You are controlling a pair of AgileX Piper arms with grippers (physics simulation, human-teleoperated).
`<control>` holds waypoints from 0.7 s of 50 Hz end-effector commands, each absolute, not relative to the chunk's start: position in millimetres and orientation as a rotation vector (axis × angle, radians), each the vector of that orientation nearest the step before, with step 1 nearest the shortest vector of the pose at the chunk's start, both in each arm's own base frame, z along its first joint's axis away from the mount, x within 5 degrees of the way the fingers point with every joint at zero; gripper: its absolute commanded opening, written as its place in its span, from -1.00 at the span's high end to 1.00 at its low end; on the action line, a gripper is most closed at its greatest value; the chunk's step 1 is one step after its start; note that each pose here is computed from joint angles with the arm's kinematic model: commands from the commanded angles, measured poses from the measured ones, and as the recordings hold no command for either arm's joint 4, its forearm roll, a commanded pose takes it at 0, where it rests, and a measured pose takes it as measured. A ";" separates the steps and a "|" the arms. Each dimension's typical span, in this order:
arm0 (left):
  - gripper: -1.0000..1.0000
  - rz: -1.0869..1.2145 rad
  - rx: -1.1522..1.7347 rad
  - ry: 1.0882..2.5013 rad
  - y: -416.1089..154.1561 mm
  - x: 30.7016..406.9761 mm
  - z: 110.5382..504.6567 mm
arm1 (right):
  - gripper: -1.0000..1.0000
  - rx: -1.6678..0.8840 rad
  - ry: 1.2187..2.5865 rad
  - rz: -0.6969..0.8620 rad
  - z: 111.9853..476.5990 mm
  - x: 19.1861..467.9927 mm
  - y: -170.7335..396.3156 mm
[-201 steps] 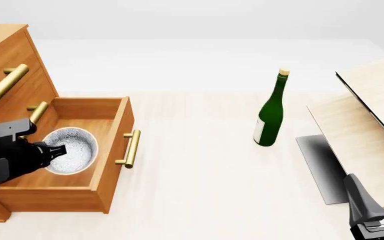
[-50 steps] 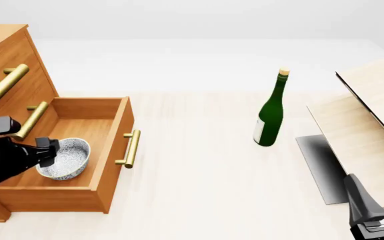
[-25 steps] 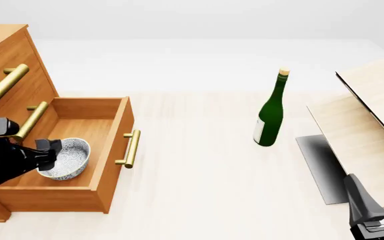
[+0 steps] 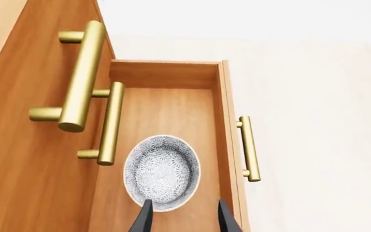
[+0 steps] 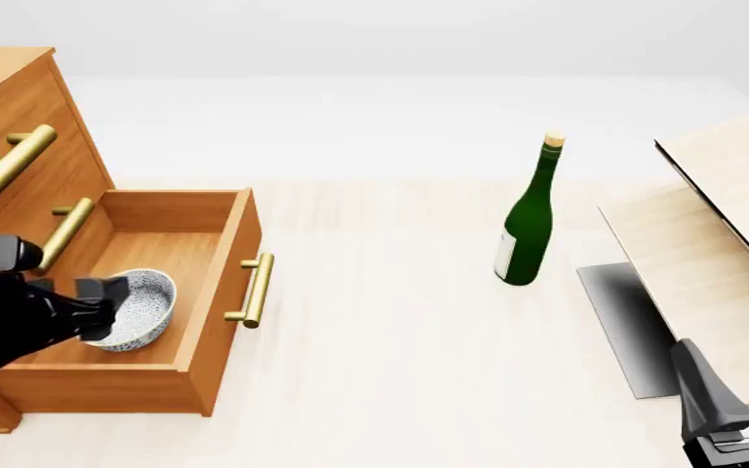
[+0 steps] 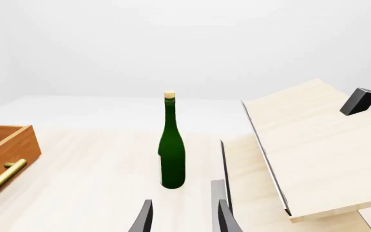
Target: Put the bowl in the bottom drawer of the cabinet and close it.
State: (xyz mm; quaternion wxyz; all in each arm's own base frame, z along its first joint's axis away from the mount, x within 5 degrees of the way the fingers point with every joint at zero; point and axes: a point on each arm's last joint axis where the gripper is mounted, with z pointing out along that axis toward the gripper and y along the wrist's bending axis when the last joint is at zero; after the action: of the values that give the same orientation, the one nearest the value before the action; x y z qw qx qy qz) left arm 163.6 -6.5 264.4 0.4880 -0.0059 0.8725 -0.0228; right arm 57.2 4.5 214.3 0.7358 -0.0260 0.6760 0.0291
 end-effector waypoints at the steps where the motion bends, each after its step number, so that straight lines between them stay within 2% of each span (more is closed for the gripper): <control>1: -1.00 -0.088 -0.002 2.110 -12.1 167.7 266.2 | -1.00 -0.057 1.485 0.064 214.2 57.2 4.4; 35: -1.00 -0.204 0.160 2.088 -39.3 157.7 273.8 | -1.00 -0.057 1.485 0.063 214.2 57.2 4.4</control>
State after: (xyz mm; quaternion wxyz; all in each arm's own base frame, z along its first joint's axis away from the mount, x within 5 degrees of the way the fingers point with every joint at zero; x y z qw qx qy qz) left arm 165.9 -33.4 269.3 0.4920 0.0549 0.8662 -0.0671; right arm 57.2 4.5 214.3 0.7358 -0.0259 0.6760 0.0291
